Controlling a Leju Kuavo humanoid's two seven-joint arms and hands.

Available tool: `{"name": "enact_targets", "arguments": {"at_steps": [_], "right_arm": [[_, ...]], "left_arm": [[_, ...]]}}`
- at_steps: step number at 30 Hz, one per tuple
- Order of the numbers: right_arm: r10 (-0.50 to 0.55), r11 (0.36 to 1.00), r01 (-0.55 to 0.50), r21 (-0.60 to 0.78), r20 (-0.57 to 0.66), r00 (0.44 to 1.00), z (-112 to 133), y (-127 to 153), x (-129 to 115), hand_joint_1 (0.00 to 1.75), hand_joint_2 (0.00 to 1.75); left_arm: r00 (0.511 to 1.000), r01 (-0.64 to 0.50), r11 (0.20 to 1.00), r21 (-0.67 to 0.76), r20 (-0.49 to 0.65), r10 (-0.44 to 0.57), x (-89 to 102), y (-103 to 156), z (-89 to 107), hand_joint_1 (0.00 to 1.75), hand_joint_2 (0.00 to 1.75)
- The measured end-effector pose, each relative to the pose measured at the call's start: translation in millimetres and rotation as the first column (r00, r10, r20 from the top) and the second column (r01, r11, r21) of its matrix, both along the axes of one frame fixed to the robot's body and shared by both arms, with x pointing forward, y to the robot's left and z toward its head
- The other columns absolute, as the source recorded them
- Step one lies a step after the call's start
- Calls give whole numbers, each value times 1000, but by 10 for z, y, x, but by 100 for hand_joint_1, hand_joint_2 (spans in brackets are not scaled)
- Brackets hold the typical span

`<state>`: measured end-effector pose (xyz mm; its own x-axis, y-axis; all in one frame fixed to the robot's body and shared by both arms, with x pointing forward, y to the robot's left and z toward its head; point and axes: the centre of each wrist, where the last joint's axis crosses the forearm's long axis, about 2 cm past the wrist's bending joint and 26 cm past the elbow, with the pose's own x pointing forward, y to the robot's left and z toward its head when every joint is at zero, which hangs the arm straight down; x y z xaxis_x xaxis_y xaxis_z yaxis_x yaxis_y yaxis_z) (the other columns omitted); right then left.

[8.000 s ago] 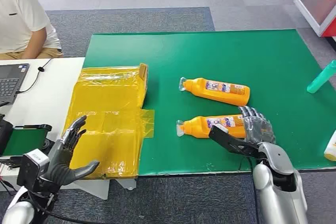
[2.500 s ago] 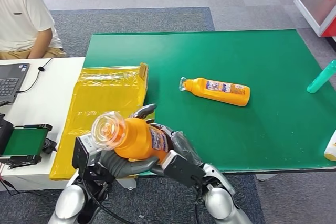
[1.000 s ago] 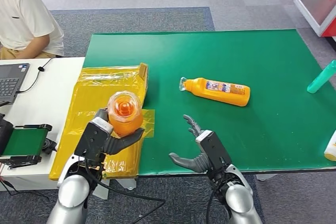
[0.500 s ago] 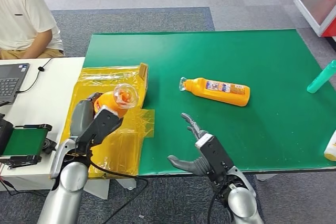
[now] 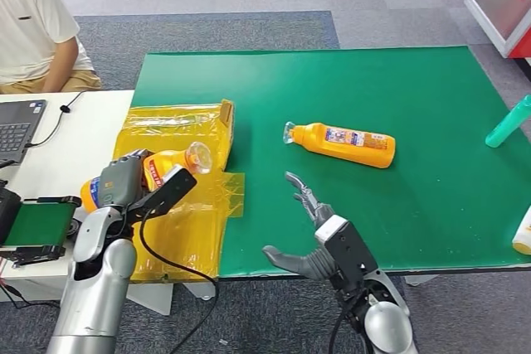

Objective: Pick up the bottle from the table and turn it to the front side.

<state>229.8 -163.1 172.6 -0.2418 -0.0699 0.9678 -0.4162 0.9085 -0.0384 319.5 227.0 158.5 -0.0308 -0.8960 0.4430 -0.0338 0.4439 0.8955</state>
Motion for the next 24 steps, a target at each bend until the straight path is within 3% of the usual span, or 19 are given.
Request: {"name": "enact_targets", "arguments": {"at_steps": [8, 16, 24], "right_arm": [[-12, 999, 11, 30, 48, 999, 56, -36, -21, 0, 175], [-36, 999, 29, 46, 167, 985, 250, -95, -44, 0, 175], [-69, 996, 51, 69, 295, 953, 515, -182, -97, 0, 175]], "left_arm": [[996, 27, 978, 205, -93, -8, 51, 37, -223, 175, 175], [980, 173, 952, 251, -139, -142, 30, -46, -401, 175, 175], [972, 218, 937, 272, -142, -185, 22, -81, -417, 175, 175]]}}
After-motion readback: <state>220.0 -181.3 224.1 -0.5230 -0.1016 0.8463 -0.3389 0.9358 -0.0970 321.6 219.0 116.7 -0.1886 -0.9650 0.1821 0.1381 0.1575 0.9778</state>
